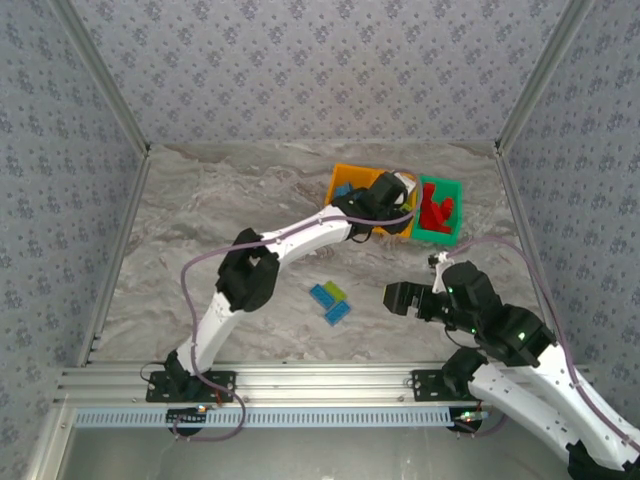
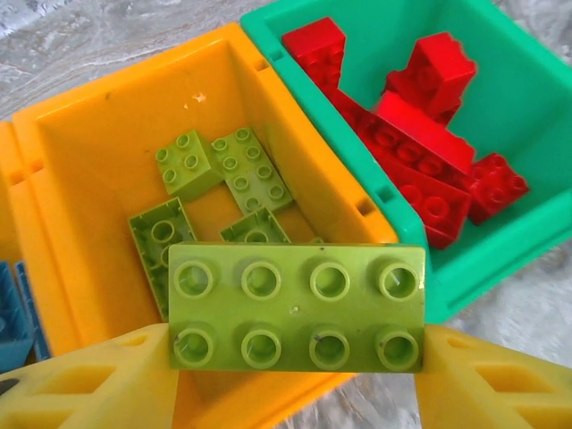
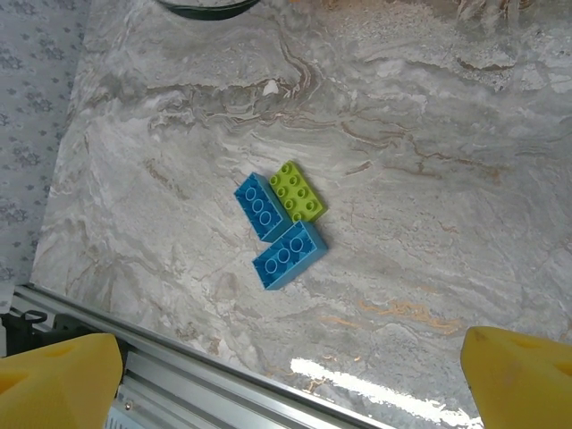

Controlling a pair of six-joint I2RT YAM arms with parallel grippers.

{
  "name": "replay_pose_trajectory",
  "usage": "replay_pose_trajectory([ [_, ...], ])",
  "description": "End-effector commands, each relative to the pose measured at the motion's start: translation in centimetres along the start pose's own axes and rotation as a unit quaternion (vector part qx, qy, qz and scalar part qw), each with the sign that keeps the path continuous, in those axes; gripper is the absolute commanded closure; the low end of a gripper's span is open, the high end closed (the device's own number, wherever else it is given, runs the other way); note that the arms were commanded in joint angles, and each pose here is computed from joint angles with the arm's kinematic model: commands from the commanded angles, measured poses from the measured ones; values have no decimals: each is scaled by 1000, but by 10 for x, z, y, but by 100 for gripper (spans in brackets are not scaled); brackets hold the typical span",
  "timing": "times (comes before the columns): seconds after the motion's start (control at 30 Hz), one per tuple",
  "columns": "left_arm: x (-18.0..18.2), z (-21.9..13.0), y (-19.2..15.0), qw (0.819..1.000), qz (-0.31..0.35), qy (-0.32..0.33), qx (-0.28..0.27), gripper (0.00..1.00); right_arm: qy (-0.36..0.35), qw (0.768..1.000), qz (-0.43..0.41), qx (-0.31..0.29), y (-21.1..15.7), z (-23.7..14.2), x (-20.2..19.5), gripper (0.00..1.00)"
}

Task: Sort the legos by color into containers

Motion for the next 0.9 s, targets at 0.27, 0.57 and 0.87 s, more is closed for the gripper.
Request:
replay_pose_trajectory([
  [0.27, -6, -38, 45, 999, 12, -1, -32, 16, -7, 1000, 14, -7, -6, -6, -6, 0],
  [0.57, 8, -143, 31, 995, -25, -46, -79, 15, -24, 1000, 13, 4, -6, 0, -9, 0],
  [0.87, 56, -292, -72, 994, 57, -41, -82, 7, -31, 996, -39, 75, -7, 61, 14, 4],
])
Point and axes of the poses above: each hand's point on the last joint's axis, 136 mm out from that joint toward the fingers, its own z axis out along the fingers, its own x axis along the line the jaws close on, y = z × x, the point moved 4 cm from there along -z, back along the fingers, and after that the axes turned 10 degrees about -z, right-handed, at the moved point
